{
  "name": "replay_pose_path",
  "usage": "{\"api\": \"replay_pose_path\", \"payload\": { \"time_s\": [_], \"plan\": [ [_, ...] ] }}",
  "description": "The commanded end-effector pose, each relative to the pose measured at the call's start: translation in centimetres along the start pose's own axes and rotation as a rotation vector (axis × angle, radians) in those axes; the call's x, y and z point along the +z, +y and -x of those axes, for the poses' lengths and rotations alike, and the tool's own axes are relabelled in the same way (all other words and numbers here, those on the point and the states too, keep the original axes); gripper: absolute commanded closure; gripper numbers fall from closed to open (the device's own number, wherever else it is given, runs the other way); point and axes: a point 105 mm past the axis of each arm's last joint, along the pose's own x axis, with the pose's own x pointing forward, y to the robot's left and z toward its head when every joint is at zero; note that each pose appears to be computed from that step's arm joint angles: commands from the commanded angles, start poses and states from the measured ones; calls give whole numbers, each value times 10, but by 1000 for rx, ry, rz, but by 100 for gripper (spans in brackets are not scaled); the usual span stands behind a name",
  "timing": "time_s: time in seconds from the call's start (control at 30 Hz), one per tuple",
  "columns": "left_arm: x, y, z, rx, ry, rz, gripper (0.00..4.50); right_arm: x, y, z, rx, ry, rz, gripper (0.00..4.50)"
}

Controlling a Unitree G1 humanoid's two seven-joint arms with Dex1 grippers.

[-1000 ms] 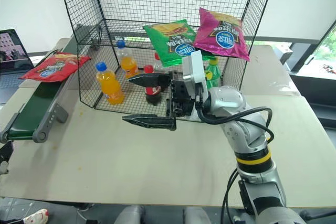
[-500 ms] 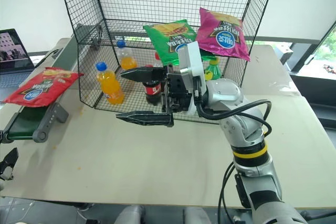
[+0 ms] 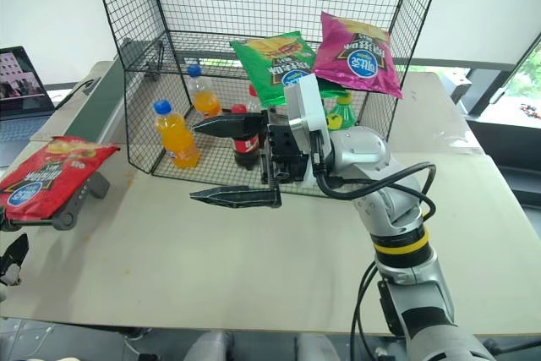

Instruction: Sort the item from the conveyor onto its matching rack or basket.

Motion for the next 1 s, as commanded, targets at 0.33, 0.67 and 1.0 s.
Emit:
{"api": "replay_pose_path", "payload": {
  "time_s": [0.33, 0.67, 1.0],
  "plan": [
    [5, -16, -1, -54, 0, -84, 171, 10, -1, -2, -5, -25, 50, 0],
    [-1, -17, -2, -51, 22, -103, 446, 9, -4, 0, -19, -20, 53, 0],
    [-38, -143, -14, -433, 144, -247, 446, 8, -11, 12, -123, 12, 73, 0]
  ]
}}
